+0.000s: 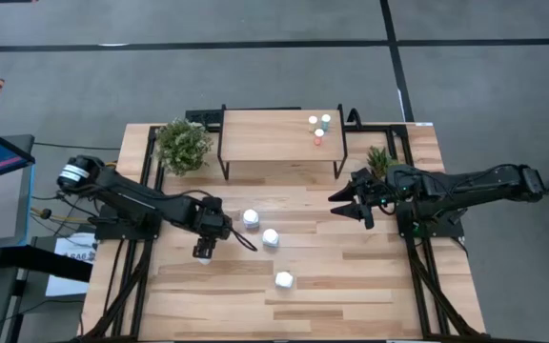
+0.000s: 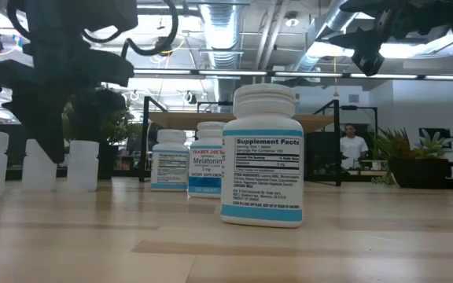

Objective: Pick and place medicine bottles onto shelf by color
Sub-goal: Put the white pill bottle on the shelf

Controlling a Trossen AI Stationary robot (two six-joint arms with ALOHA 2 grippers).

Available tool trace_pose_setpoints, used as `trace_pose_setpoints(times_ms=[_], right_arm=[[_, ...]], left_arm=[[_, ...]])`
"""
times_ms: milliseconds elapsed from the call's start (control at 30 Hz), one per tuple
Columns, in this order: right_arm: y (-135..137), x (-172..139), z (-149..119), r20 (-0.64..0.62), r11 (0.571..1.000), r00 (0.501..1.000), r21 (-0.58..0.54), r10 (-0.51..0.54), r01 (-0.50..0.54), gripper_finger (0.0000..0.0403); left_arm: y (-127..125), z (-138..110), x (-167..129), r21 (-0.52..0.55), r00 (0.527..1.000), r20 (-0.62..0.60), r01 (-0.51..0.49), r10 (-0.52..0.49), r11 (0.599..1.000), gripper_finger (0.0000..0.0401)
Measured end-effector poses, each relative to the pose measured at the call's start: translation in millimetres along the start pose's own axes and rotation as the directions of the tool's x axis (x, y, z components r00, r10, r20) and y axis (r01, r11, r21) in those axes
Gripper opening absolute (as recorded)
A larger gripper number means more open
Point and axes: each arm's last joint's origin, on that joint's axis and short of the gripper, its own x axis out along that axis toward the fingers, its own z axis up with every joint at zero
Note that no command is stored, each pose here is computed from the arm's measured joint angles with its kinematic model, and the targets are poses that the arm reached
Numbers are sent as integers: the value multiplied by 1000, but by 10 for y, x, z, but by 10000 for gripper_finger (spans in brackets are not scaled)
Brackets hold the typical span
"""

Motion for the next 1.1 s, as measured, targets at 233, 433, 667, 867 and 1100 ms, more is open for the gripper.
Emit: trace_pose_setpoints(times_ms=[233, 433, 667, 867, 1100], right_arm=[[-2, 1, -3, -3, 1000, 1000, 0, -1, 1, 249], [-8, 0, -13, -14, 1000, 1000, 2, -8, 8, 249], [-12, 0, -21, -23, 1000, 1000, 3, -13, 13, 249], [-13, 0, -23, -24, 1000, 1000, 3, -14, 14, 249], [-13, 0, -23, -24, 1000, 1000, 3, -14, 14, 249]], left_arm=[[-4, 53, 4, -5, 999, 53, 1, -1, 1000, 245], [-5, 56, 3, 2, 998, 56, 1, -1, 1000, 232], [-8, 62, 3, -9, 998, 61, 11, -10, 1000, 148], [14, 82, -45, -109, 997, 37, 65, -61, 992, 105], [154, 301, -473, -165, 997, 11, 71, -71, 984, 105]])
